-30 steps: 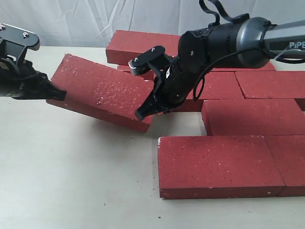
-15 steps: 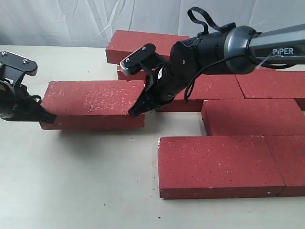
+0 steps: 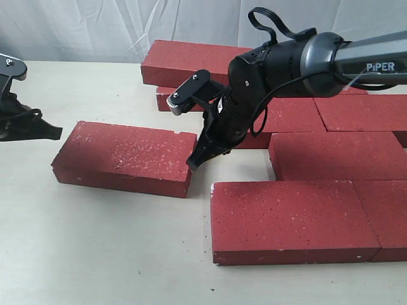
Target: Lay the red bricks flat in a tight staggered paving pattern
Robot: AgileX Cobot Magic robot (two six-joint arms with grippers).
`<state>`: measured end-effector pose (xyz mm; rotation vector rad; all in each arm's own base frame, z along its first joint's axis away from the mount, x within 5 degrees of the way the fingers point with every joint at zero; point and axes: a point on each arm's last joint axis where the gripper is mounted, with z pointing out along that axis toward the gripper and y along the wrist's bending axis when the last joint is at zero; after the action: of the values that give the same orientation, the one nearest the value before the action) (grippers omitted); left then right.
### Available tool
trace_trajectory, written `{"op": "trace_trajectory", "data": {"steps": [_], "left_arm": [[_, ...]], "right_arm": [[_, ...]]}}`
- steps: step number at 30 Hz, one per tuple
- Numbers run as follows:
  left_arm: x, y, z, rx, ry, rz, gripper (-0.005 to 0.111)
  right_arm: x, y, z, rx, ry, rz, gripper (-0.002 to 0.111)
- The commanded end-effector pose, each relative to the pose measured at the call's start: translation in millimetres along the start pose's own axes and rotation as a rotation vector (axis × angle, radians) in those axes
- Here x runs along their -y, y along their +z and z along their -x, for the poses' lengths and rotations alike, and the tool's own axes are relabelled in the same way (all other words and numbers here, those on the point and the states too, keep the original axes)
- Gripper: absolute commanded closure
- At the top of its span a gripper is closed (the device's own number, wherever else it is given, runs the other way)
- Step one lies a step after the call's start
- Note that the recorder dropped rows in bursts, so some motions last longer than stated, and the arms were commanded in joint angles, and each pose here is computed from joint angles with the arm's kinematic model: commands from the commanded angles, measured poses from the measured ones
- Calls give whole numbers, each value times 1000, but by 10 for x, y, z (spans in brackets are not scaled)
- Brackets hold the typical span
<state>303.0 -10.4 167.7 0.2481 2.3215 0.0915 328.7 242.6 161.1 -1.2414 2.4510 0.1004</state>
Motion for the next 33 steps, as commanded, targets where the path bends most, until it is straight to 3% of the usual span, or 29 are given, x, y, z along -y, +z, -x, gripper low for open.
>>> {"op": "trace_trajectory", "data": {"steps": [1,10,20,33], "left_arm": [[-57,246,-61,-101,-51,-12,107],[-5,489,-94,-247,-87,-77,107],[283,472,-61,-260,1,-141,107],[305,401,-48,-331,5,-182,107]], "right_arm": [[-6,-118,21,2,19,17,109],[31,117,22,29,-2,-12,109],[27,238,31,56,18,-12,109],[16,239,29,52,22,-7,109]]}}
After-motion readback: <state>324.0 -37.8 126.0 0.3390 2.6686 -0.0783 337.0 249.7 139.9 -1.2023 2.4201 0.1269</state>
